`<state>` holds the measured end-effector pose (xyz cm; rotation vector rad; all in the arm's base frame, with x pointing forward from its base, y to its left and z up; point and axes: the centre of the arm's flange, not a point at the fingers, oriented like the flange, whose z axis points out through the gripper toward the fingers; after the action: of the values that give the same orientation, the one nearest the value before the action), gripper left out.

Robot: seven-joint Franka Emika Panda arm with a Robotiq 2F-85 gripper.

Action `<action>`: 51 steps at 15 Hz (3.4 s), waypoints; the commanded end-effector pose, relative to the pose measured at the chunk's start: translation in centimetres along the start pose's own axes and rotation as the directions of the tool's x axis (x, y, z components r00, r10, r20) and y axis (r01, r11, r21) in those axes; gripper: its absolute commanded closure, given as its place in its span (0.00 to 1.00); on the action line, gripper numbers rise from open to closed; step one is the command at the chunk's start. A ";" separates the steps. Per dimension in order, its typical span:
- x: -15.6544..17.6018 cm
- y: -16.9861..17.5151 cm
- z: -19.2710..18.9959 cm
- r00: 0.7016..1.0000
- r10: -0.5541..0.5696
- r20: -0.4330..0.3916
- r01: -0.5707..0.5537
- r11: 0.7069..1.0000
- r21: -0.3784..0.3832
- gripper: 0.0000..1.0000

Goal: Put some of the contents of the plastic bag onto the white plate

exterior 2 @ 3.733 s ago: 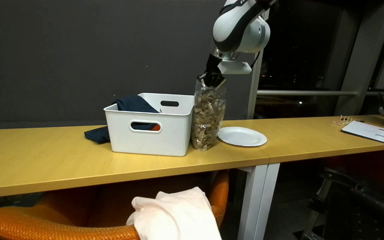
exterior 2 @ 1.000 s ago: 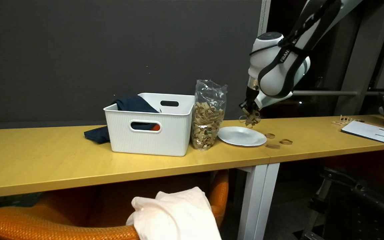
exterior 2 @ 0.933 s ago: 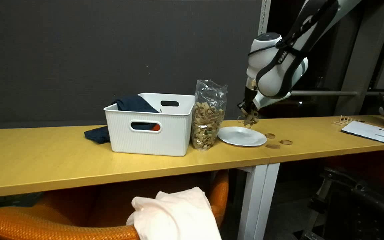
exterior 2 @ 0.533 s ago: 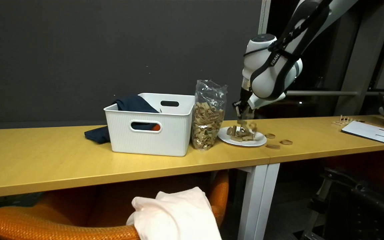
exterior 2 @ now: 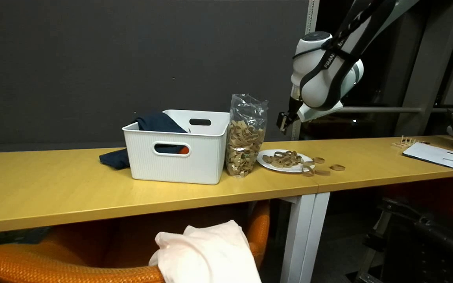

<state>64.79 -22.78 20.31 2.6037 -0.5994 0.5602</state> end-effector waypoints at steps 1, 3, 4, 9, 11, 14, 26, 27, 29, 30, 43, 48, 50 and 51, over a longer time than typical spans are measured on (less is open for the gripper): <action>-1.7 1.5 -5.1 0.998 0.020 0.067 -0.020 1.000 0.011 0.00; -3.3 2.5 -6.9 0.995 0.015 0.102 -0.019 0.999 0.034 0.00; -4.2 3.1 -7.6 0.992 0.018 0.123 -0.023 0.999 0.038 0.00; -9.2 5.4 -8.0 0.982 0.034 0.184 -0.049 0.995 0.081 0.00; -10.7 5.9 -7.0 0.980 0.045 0.192 -0.064 0.994 0.089 0.00; -11.7 5.2 -5.3 0.984 0.053 0.168 -0.070 0.993 0.096 0.00; -12.1 3.5 4.0 0.979 0.074 0.188 -0.080 0.996 0.025 0.00; -12.1 3.5 4.6 0.980 0.074 0.185 -0.079 0.997 0.023 0.00; -12.1 3.6 5.6 0.979 0.075 0.189 -0.080 0.997 0.015 0.00; -12.1 3.5 6.0 0.979 0.077 0.187 -0.080 0.997 0.009 0.00; -12.9 1.3 5.3 0.974 0.105 0.202 -0.115 0.993 0.038 0.00; -12.9 0.7 5.3 0.974 0.109 0.200 -0.120 0.992 0.046 0.00; -13.0 0.4 5.4 0.974 0.108 0.200 -0.120 0.991 0.050 0.21; -13.1 0.3 5.4 0.974 0.108 0.200 -0.121 0.991 0.053 0.30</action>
<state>55.52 -22.03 9.59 2.7002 -0.8016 0.3318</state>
